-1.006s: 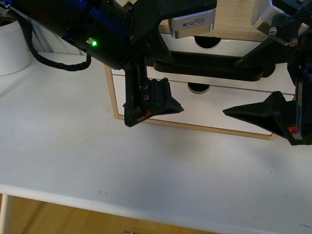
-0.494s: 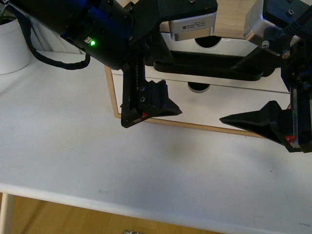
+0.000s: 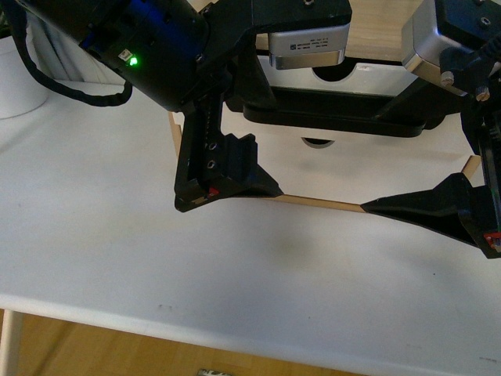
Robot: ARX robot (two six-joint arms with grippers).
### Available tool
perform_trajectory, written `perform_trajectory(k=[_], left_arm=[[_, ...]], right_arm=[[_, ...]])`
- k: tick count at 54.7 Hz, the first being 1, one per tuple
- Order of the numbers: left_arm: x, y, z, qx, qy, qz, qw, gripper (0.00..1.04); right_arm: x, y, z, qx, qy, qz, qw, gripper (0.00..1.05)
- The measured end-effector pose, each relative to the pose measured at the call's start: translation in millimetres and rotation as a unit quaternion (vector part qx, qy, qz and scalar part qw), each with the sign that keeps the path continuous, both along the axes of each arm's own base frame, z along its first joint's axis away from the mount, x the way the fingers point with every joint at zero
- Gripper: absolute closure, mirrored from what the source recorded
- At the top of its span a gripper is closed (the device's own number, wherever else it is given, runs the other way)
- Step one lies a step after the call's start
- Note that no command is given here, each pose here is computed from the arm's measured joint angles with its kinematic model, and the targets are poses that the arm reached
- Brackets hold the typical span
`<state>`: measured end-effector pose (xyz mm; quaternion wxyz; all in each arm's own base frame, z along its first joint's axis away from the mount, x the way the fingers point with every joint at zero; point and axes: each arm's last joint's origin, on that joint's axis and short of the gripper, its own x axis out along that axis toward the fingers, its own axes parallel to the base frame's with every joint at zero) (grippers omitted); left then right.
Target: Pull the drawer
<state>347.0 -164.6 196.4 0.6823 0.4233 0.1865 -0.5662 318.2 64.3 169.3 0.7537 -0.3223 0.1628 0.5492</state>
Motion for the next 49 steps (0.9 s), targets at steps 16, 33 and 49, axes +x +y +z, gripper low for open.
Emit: perform_trajectory(k=[16,33,49], left_arm=[[-15.0,-0.1,6.0,0.028,0.015,-0.017,0.999,0.06],[-33.7,-1.1,9.0,0.045,0.021,-0.032,0.998,0.06],[-45.5,1.3,12.9,0.041,0.002,-0.026,0.999,0.06]], right_arm=[[-14.9,-1.8,2.5,-0.006,0.021,0.016,1.000,0.09],[-32.7,-4.1,6.8,-0.009,0.042,0.023,0.999,0.09],[-42.5,-4.4,10.4,-0.007,0.041,0.021,0.999,0.09]])
